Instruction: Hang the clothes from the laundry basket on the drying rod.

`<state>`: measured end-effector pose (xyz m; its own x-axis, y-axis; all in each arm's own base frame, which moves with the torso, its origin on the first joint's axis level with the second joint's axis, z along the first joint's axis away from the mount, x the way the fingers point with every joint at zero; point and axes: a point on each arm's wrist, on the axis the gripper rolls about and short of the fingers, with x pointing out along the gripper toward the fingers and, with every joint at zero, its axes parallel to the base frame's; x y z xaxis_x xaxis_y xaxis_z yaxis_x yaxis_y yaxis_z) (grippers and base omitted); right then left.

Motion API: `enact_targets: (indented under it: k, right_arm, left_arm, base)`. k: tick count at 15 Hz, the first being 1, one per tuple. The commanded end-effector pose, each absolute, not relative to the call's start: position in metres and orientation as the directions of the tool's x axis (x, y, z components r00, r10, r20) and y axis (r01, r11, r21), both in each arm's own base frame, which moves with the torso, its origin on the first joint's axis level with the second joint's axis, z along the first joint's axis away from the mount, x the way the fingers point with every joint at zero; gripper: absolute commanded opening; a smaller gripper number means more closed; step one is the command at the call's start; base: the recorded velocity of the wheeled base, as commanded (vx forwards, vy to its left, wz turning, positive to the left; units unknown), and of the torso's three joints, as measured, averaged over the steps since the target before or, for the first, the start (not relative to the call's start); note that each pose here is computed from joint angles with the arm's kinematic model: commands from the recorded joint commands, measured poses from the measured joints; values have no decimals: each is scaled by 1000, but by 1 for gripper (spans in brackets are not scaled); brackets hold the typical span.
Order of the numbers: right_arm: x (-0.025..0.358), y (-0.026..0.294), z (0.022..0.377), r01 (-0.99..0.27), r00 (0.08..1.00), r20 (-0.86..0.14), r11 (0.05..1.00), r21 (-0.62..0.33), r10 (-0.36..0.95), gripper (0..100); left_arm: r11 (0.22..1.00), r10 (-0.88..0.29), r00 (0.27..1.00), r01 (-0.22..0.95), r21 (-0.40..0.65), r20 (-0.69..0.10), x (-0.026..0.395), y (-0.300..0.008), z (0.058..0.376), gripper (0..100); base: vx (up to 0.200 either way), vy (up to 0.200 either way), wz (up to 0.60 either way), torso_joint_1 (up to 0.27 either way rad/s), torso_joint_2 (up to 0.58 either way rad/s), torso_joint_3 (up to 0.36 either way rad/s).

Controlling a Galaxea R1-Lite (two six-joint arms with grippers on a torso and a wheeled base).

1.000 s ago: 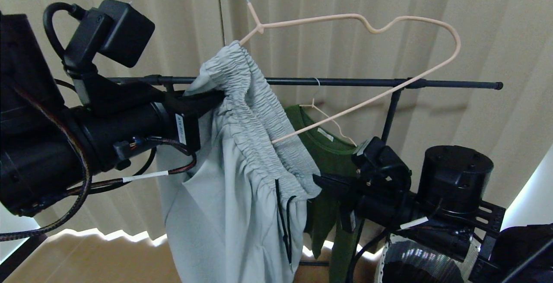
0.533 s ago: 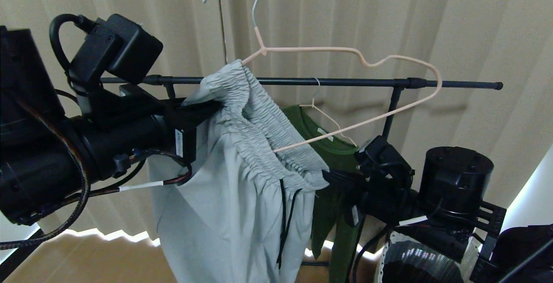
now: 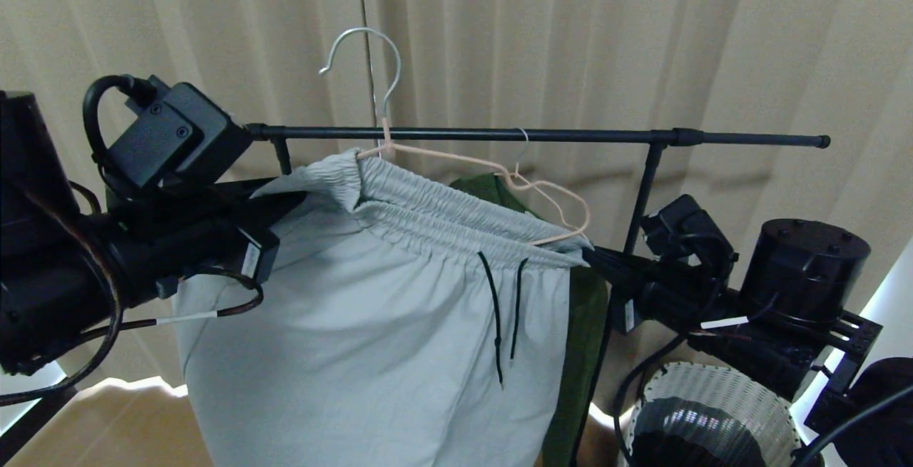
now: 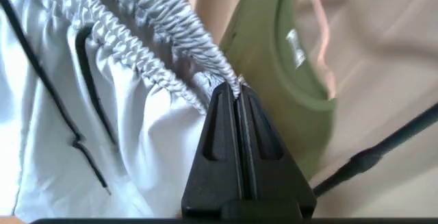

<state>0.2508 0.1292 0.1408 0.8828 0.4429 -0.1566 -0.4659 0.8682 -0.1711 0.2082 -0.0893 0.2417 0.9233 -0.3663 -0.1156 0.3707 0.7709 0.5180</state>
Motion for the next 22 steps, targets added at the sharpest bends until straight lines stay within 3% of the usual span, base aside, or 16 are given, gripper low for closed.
enact_targets:
  k: [1,6,9,11,17,18,22]
  right_arm:
    - [251,126,143,-454,889,-148,874,-174,432,0]
    - [241,127,147,-478,878,-139,862,-171,459,0]
    - [216,145,155,-571,821,-124,803,-170,558,0]
    - [192,154,161,-644,765,-151,744,-176,626,0]
    - [180,156,180,-675,737,-133,716,-176,662,0]
    - [180,155,179,-676,737,-136,716,-177,662,100]
    - [182,159,183,-682,730,-121,708,-183,672,100]
  left_arm:
    - [768,-335,932,355,532,-139,209,-82,235,0]
    - [693,-254,943,331,641,-213,210,-64,213,0]
    - [710,-243,946,325,625,-216,216,-67,214,0]
    - [769,-239,947,319,554,-213,214,-79,214,0]
    - [795,-247,942,332,507,-229,214,-88,211,0]
    - [795,-249,941,333,507,-229,214,-89,211,0]
    - [804,-270,948,317,503,-166,216,-94,211,0]
  base:
    - [0,0,0,0,0,0]
    - [0,0,0,0,0,0]
    - [0,0,0,0,0,0]
    - [0,0,0,0,0,0]
    - [0,0,0,0,0,0]
    - [0,0,0,0,0,0]
    - [0,0,0,0,0,0]
